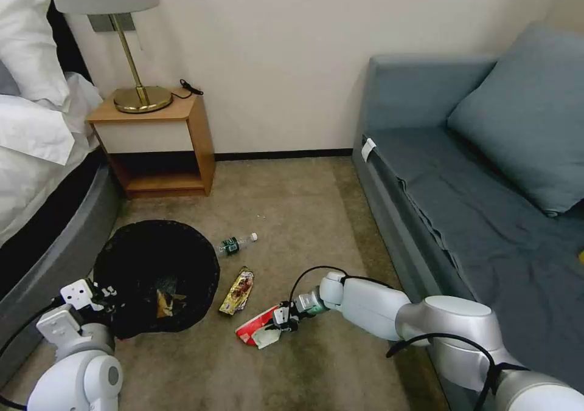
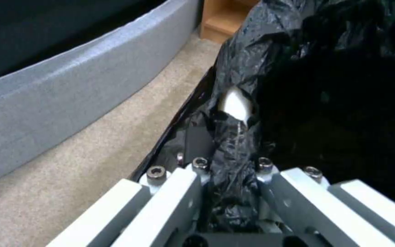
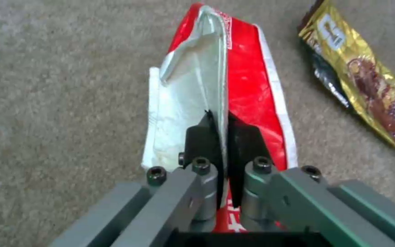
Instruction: Pick up the trash bin, then pick up the garbage on the floor and place it into the trash bin.
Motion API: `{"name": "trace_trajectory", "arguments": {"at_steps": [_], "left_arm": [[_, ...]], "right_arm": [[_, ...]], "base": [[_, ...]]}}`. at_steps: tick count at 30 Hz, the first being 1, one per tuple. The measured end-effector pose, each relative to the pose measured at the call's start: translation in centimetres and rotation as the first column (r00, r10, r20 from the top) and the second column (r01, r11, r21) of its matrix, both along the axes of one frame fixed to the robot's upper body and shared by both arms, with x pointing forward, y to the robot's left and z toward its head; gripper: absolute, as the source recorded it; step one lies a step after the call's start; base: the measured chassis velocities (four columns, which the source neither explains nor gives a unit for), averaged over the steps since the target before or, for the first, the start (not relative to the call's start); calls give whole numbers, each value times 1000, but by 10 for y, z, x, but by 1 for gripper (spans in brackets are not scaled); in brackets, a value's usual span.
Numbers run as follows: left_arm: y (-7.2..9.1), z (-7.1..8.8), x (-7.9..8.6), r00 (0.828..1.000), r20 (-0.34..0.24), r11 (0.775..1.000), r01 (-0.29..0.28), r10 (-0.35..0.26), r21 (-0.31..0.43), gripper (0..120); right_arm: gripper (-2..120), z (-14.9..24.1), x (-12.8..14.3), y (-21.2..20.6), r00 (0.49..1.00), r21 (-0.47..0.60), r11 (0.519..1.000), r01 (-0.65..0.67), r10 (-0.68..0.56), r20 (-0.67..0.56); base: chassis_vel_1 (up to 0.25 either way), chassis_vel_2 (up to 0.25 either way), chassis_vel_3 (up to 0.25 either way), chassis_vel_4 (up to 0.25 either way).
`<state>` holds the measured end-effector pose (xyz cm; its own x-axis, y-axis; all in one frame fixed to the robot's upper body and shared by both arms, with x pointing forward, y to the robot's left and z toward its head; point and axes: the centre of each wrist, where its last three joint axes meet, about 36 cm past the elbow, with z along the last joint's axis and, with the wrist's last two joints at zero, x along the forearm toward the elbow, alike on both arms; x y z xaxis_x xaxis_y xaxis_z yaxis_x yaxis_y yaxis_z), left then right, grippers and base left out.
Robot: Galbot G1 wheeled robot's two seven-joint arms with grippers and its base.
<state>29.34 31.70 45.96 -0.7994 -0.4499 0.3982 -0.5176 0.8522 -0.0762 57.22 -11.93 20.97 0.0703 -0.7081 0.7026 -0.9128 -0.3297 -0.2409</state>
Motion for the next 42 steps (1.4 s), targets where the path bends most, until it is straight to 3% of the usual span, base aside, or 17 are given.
{"name": "trace_trajectory", "arguments": {"at_steps": [7,13,14,15,17,22,25,26,29,30,32,37,39,42], "left_arm": [[0,1,0,1000,-3,1000,0,0,1,1],[-2,-4,2,1000,-19,1000,5,-5,5,1],[-2,-6,2,1000,-27,1000,4,-4,6,1],[-2,-6,2,1000,-27,1000,4,-4,6,1],[-3,-9,3,999,-36,1000,9,-9,1,1],[-3,-14,4,999,-49,1000,13,-13,-4,1],[-5,-16,6,998,-56,1000,16,-16,-2,1],[-5,-16,6,998,-56,1000,16,-16,-2,1],[-8,-17,7,998,-57,1000,27,-27,-2,1],[-8,-17,7,998,-57,1000,27,-27,-2,1],[-9,-17,7,998,-58,1000,29,-29,-1,1],[-10,-16,8,998,-58,999,32,-32,-1,1],[-10,-15,7,998,-54,999,34,-34,0,1],[-10,-13,6,998,-50,999,32,-31,4,1]], "right_arm": [[3,21,0,-5,999,95,994,45,-44,-20],[0,62,14,-45,986,234,958,167,-169,-10],[0,82,20,-77,969,280,930,239,-249,1],[0,82,20,-77,969,280,930,239,-249,1],[0,114,18,-110,942,354,881,314,-336,2],[0,169,2,-117,924,527,783,329,-381,-11],[0,206,-10,-92,908,644,680,350,-415,-56],[0,206,-10,-92,908,644,680,350,-415,-56],[0,232,-33,-40,900,725,575,381,-411,-146],[0,232,-33,-40,900,725,575,381,-411,-146],[0,241,-54,0,904,749,535,391,-378,-202],[0,231,-95,73,903,740,523,423,-308,-298],[0,217,-116,109,899,718,541,438,-290,-329],[0,197,-129,129,894,684,575,449,-299,-335]], "base": [[0,0,0,0],[0,0,0,0],[0,0,0,0],[0,0,0,0],[0,0,0,0],[0,0,0,0],[0,0,0,0],[0,0,0,0],[0,0,0,0],[0,0,0,0],[0,0,0,0],[0,0,0,0],[0,0,0,0],[0,0,0,0]]}}
